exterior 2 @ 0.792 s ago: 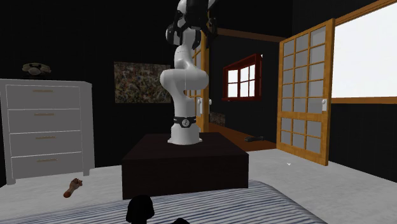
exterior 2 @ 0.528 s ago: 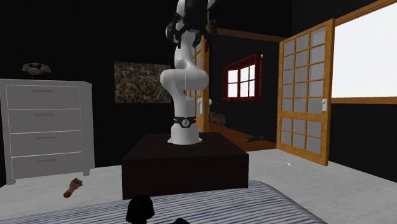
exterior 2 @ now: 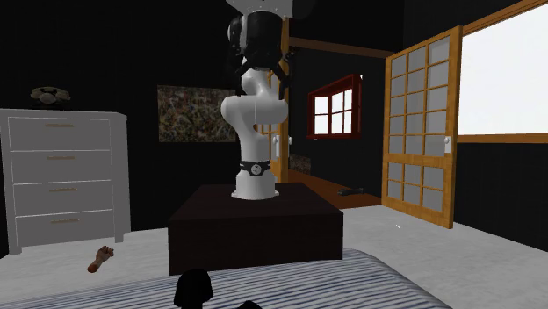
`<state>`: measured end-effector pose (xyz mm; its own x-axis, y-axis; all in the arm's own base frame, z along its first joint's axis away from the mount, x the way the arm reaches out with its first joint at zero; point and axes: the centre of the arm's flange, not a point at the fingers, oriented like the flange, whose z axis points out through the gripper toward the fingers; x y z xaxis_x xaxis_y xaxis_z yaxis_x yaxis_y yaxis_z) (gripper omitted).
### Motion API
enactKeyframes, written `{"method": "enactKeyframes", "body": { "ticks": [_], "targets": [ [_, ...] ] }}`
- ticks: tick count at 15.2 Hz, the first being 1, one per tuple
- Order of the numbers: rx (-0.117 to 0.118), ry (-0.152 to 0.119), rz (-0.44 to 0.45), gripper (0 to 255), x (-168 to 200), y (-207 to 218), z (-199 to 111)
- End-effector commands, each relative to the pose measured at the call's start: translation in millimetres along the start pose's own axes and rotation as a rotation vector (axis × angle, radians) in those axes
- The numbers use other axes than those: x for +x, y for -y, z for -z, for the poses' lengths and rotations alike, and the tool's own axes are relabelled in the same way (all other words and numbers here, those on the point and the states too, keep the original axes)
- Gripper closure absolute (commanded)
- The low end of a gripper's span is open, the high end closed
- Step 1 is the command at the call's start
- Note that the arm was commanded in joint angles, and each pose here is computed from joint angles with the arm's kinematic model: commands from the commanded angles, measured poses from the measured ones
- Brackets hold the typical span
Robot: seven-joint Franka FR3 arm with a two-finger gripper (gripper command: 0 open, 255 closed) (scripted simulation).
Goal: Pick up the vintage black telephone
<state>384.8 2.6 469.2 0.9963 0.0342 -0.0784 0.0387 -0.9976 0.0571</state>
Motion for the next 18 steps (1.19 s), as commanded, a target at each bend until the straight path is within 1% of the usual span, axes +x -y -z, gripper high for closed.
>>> {"method": "enactKeyframes", "body": {
  "ticks": [1,18],
  "targets": [
    [0.002,-0.005,-0.01,0,18.1,-6.2,-17.7],
    [0.022,-0.027,-0.088,0,165.4,-57.8,-176.5]
  ]
}}
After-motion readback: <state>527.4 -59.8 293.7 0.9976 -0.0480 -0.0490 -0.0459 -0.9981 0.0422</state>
